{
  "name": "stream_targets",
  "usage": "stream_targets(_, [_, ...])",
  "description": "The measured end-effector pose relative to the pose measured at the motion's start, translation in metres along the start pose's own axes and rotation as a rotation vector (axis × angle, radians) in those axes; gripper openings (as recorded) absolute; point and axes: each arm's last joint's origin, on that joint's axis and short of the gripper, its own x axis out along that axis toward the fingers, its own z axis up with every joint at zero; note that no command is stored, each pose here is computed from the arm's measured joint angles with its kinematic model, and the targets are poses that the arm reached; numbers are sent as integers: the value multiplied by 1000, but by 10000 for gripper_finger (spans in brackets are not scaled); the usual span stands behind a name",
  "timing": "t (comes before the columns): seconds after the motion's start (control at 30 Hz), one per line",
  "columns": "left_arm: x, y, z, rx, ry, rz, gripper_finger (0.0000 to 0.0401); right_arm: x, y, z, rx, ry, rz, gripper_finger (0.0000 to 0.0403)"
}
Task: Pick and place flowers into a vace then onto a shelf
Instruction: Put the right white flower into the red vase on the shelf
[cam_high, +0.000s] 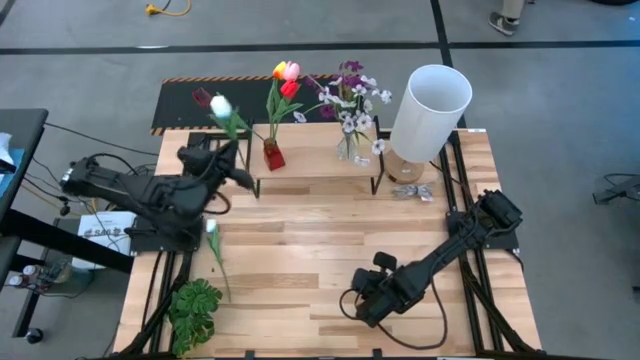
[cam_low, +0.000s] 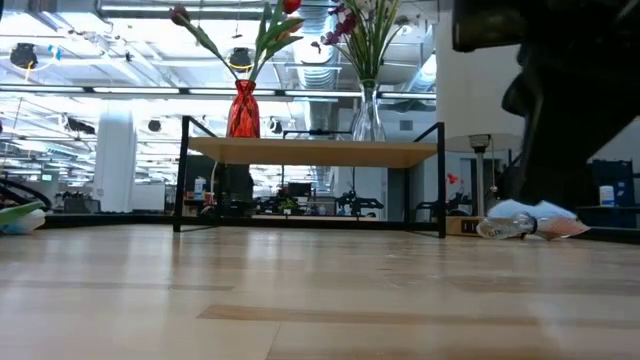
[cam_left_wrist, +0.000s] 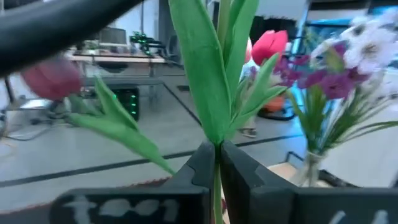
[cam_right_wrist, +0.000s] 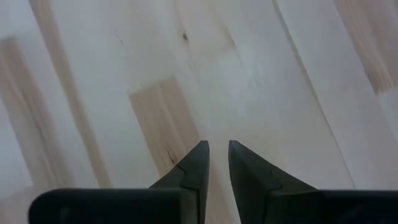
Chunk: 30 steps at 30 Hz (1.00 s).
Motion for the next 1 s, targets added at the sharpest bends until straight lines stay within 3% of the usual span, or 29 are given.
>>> stream_targets(0.17, [29, -22, -8, 78, -3, 27, 0, 3, -1, 10, -8, -30, 30, 54])
stream_targets(0.3, [42, -31, -9, 45, -43, 131, 0, 4, -4, 14, 11, -32, 29, 54])
stream_targets(0.53, [66, -35, -22, 53, -46, 214, 0, 3, -2, 11, 30, -32, 36, 54])
stream_targets(0.73, [75, -36, -17, -13, -63, 189, 0, 3, -2, 11, 26, -25, 30, 54])
stream_targets(1.0, [86, -35, -8, 39, -93, 163, 0, 4, -3, 12, 29, -25, 26, 54])
